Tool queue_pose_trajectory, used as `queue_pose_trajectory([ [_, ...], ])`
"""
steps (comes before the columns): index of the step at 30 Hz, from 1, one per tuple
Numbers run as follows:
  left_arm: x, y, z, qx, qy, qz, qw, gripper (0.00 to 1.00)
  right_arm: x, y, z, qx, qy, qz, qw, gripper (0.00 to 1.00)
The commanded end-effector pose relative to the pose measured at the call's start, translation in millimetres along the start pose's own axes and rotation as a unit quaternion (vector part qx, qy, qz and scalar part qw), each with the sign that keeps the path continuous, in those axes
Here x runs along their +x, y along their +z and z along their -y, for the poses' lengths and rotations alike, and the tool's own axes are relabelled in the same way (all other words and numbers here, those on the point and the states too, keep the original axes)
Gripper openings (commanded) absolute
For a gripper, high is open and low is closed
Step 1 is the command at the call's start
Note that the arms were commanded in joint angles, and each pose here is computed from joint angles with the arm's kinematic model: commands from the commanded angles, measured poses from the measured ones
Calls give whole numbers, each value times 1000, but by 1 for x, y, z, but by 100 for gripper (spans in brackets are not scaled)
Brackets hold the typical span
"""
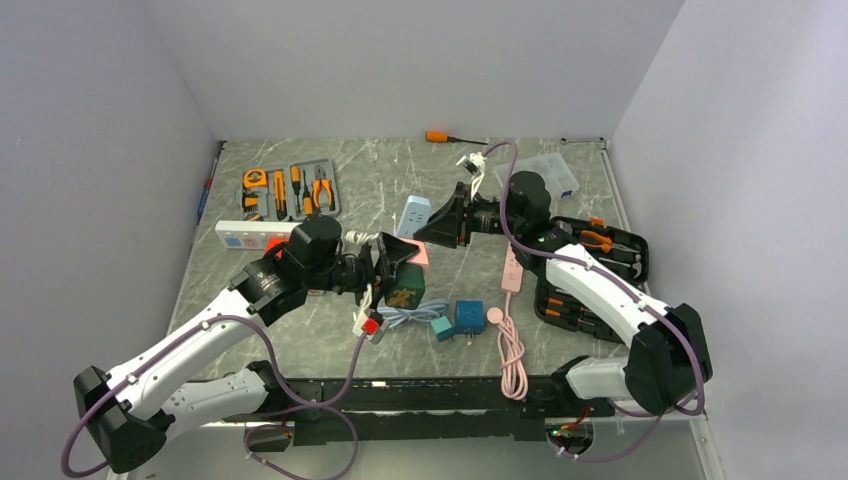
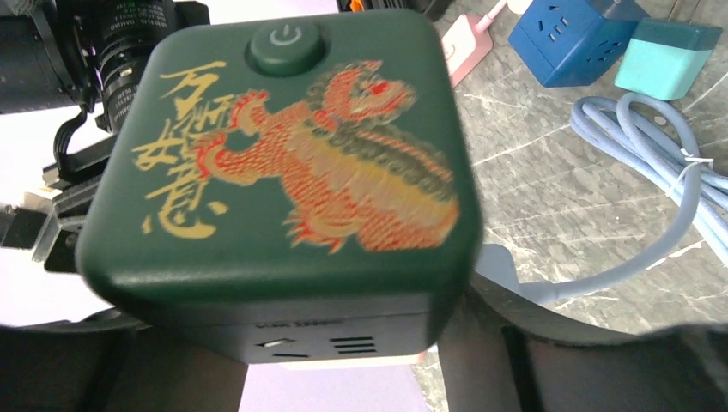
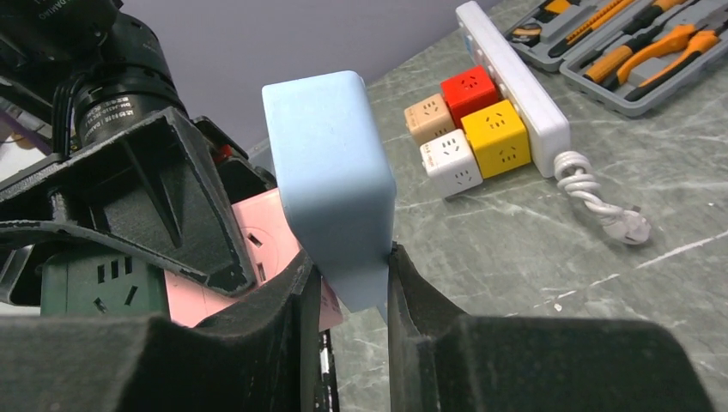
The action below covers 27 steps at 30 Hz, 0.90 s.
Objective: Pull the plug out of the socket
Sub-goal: Remove the plug from the socket.
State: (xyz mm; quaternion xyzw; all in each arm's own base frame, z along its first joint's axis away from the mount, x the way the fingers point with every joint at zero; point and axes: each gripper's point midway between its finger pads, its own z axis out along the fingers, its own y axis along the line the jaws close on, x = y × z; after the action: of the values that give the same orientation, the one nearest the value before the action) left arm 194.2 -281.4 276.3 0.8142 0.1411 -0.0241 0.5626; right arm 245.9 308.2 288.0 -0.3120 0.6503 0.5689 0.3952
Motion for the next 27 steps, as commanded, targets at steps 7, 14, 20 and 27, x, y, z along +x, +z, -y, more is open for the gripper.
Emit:
queue_pose_trajectory([
  [7,-4,3,-19,-16,23,-4,1000,44,-36,12,-45,-74,-55,29,995,0],
  [14,-14,-6,-41,-69,33,2,997,0,-36,15,-47,-95,-37,48,994,55],
  [20,-20,-12,-51,-89,31,4,996,0,-36,18,-53,-136,-24,68,988,70],
  [27,-22,-21,-63,-112,34,-3,993,0,-17,22,-55,-179,-13,70,981,66],
])
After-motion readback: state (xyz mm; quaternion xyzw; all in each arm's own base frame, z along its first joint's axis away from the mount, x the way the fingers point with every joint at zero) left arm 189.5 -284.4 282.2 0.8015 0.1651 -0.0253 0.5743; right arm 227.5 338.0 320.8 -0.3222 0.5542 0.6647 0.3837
